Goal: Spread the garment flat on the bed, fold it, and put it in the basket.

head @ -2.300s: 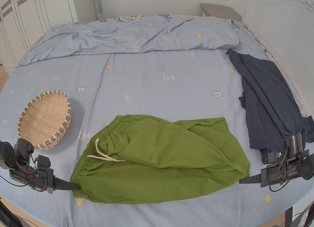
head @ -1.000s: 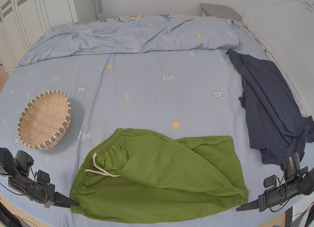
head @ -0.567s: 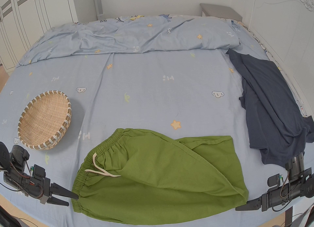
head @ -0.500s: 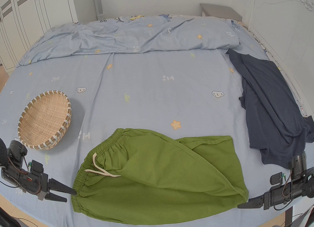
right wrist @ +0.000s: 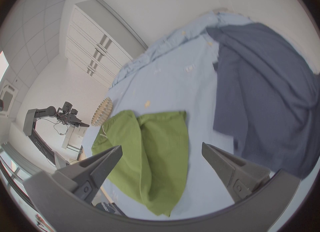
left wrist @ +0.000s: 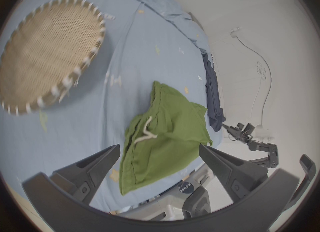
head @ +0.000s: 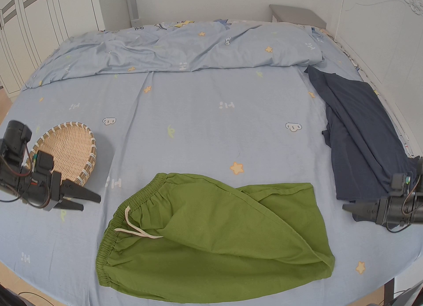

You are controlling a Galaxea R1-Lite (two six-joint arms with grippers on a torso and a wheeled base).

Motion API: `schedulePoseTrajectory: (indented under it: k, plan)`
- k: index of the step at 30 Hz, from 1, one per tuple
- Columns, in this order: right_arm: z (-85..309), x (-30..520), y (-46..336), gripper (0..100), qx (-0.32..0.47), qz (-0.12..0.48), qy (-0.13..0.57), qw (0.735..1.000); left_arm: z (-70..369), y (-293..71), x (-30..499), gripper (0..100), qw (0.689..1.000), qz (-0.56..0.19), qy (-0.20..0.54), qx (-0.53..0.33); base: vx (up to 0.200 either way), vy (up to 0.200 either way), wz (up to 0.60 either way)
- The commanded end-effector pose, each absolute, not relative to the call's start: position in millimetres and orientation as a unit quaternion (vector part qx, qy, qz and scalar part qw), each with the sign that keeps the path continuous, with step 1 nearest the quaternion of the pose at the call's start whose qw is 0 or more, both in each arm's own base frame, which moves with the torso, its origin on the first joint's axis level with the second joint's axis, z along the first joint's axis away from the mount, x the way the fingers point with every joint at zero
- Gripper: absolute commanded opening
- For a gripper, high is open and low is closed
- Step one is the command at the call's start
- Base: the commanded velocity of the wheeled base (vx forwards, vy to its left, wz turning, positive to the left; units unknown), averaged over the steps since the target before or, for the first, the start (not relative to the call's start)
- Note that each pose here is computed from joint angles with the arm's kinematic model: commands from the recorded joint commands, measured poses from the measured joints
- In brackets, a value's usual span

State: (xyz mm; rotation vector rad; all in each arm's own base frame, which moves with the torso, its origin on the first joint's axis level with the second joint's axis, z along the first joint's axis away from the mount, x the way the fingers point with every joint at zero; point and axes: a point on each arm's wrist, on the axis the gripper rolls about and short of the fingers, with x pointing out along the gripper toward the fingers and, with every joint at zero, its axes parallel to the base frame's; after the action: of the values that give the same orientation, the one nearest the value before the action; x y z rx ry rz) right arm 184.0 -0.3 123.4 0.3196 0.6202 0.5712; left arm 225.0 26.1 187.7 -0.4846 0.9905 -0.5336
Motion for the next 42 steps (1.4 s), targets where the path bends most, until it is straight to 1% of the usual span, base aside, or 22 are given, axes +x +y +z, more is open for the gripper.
schedulePoseTrajectory:
  k: [1, 4, 9, 11, 12, 13, 15, 21, 26, 34, 35, 42]
  plan:
    - [170.5, 209.6, 7.7, 100, 0.123, 0.306, 0.236, 0.914, 191.6, -9.6, 287.8, 100, 0.818, -0.246, 0.486, -0.182, 0.000, 0.000, 0.00]
    - [182.8, 219.2, 9.7, 100, 0.119, 0.312, 0.228, 0.915, 185.5, -22.8, 310.5, 100, 0.820, -0.228, 0.498, -0.168, 0.000, 0.000, 0.00]
    - [178.2, 225.6, 11.3, 100, 0.123, 0.314, 0.242, 0.910, 181.7, -44.5, 354.2, 100, 0.823, -0.250, 0.487, -0.153, 0.000, 0.000, 0.00]
    - [176.0, 225.0, 11.6, 100, 0.124, 0.314, 0.246, 0.909, 171.3, -53.4, 374.8, 100, 0.818, -0.256, 0.493, -0.151, 0.000, 0.000, 0.00]
    - [176.0, 225.0, 11.6, 100, 0.124, 0.314, 0.246, 0.909, 171.3, -53.4, 374.8, 100, 0.818, -0.256, 0.493, -0.151, 0.000, 0.000, 0.00]
    - [175.4, 225.6, 11.6, 100, 0.124, 0.313, 0.246, 0.909, 162.0, -62.3, 389.4, 100, 0.812, -0.258, 0.501, -0.155, 0.000, 0.000, 0.00]
    - [175.4, 225.6, 12.6, 100, 0.123, 0.315, 0.247, 0.908, 153.1, -70.9, 397.9, 100, 0.805, -0.261, 0.509, -0.156, 0.000, 0.000, 0.00]
    - [173.8, 224.7, 20.5, 100, 0.121, 0.329, 0.253, 0.902, 130.2, -75.6, 412.1, 100, 0.795, -0.257, 0.526, -0.161, 0.000, 0.000, 0.00]
    - [172.3, 224.4, 23.6, 100, 0.117, 0.325, 0.257, 0.902, 127.7, -86.8, 416.2, 100, 0.790, -0.259, 0.530, -0.168, 0.000, 0.000, 0.00]
    - [170.7, 224.5, 23.9, 100, 0.117, 0.325, 0.259, 0.902, 127.9, -88.4, 417.4, 100, 0.790, -0.261, 0.528, -0.169, 0.000, 0.000, 0.00]
    - [170.0, 224.9, 24.3, 100, 0.118, 0.326, 0.260, 0.901, 127.9, -88.4, 417.4, 0, 0.790, -0.261, 0.528, -0.169, 0.000, 0.000, 0.00]
    - [168.9, 225.3, 24.3, 100, 0.118, 0.325, 0.263, 0.901, 121.9, -89.3, 418.8, 0, 0.786, -0.260, 0.535, -0.169, 0.000, 0.000, 0.00]
